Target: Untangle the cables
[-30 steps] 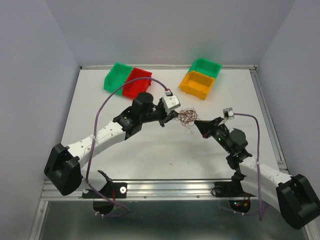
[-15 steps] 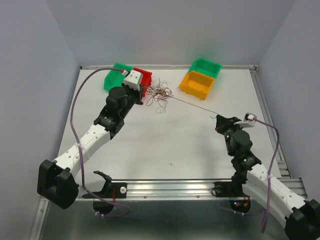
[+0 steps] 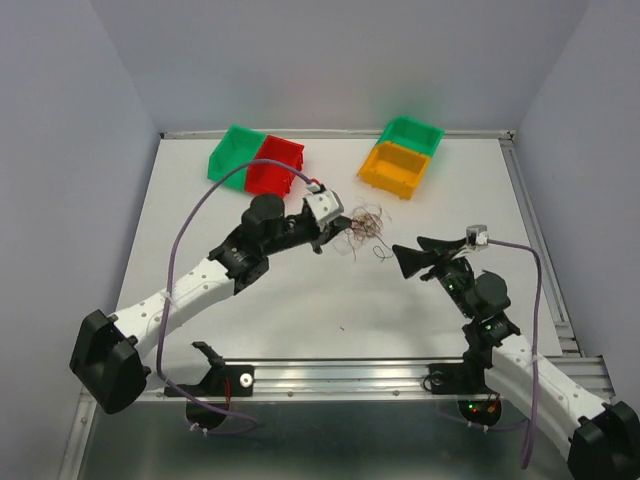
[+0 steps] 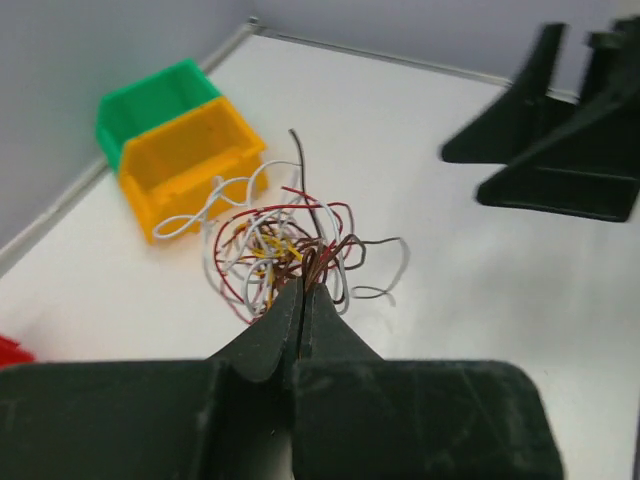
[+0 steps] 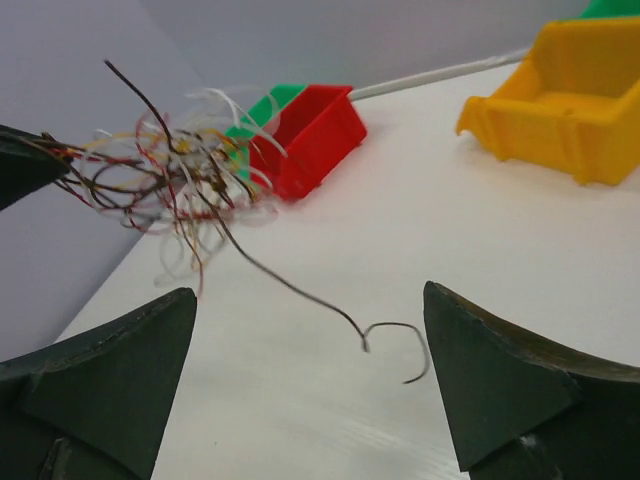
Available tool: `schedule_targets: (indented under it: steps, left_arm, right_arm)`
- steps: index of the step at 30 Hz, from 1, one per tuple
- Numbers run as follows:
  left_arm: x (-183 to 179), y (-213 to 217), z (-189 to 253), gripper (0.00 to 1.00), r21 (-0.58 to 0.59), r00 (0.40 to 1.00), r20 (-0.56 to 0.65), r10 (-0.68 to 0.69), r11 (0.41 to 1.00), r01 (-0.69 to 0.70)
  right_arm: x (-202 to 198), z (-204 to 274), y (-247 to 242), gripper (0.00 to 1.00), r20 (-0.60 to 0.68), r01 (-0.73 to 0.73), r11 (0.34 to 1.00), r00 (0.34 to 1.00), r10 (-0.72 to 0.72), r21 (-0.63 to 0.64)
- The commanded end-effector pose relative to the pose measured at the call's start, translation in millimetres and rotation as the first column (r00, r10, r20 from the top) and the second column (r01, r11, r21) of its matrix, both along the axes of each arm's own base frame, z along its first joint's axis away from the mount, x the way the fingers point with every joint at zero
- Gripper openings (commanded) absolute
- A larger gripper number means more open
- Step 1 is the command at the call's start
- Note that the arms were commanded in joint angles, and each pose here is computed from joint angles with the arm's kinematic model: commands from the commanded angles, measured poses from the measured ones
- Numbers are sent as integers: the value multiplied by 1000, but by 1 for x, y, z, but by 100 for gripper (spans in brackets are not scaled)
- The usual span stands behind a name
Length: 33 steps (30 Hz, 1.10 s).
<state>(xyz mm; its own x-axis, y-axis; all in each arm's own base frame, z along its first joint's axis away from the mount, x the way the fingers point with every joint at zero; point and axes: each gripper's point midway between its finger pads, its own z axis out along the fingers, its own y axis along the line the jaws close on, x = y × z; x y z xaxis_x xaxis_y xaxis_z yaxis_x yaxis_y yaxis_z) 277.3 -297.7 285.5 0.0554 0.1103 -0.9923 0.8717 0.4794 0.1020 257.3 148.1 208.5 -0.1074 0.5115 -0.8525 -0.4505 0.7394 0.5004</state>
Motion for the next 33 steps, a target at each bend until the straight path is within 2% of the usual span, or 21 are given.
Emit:
schedule_targets:
  steps: [1,6,10,12,15,18,19,21,23,24,26,27,28,29,30,31,33]
  left_arm:
    - [-44,-35,7,3,60,975,111,-195,980,189]
    - [-52,-47,-7,3,101,969,67,-236,968,229]
    - [-59,-54,-10,3,107,958,41,-284,955,278]
    - [-63,-56,-9,3,107,956,44,-291,952,285]
    - [-57,-55,-9,3,110,965,48,-259,961,253]
    - [-56,-54,-6,3,105,966,51,-254,963,248]
    - [-57,-53,-4,3,101,965,55,-255,963,249]
    - [-53,-51,0,3,96,972,67,-224,971,217]
    - [-42,-44,10,1,74,986,81,-142,988,136]
    - [-25,-33,15,0,64,995,97,-26,998,20]
    - [-7,-12,29,0,23,985,118,122,992,-126]
    - [11,9,42,0,-41,955,122,269,963,-266]
    - [17,28,50,0,-89,929,116,351,935,-342]
    - [26,45,57,0,-133,899,105,424,902,-410]
    - [39,77,69,0,-212,844,73,531,835,-508]
    - [45,95,76,0,-248,814,55,578,798,-549]
    - [52,122,88,0,-313,774,31,633,741,-594]
  right_arm:
    - [-26,27,44,100,159,-283,956,943,291,-75]
    - [-28,24,56,99,195,-343,934,914,357,-102]
    - [-30,17,69,81,172,-404,906,891,421,-126]
    - [-41,21,76,76,206,-459,879,854,477,-129]
    - [-44,26,82,73,212,-489,864,837,504,-123]
    - [-41,21,90,60,193,-501,855,833,519,-134]
    - [-38,21,91,45,188,-496,858,837,514,-136]
    - [-33,18,95,22,166,-497,857,842,514,-134]
    - [-29,17,94,15,156,-488,863,850,503,-129]
    - [-24,13,93,15,131,-467,876,867,480,-119]
    - [-3,15,75,14,108,-328,941,936,335,-82]
    - [5,5,67,14,53,-267,961,961,271,-77]
    - [21,9,44,13,37,-111,993,993,112,-32]
    - [28,7,28,12,10,-11,1000,1000,11,-8]
    - [38,-4,-2,5,-55,166,986,985,-164,20]
    - [40,-7,-17,1,-79,245,969,967,-242,30]
    - [40,-26,-42,0,-145,367,930,920,-364,-6]
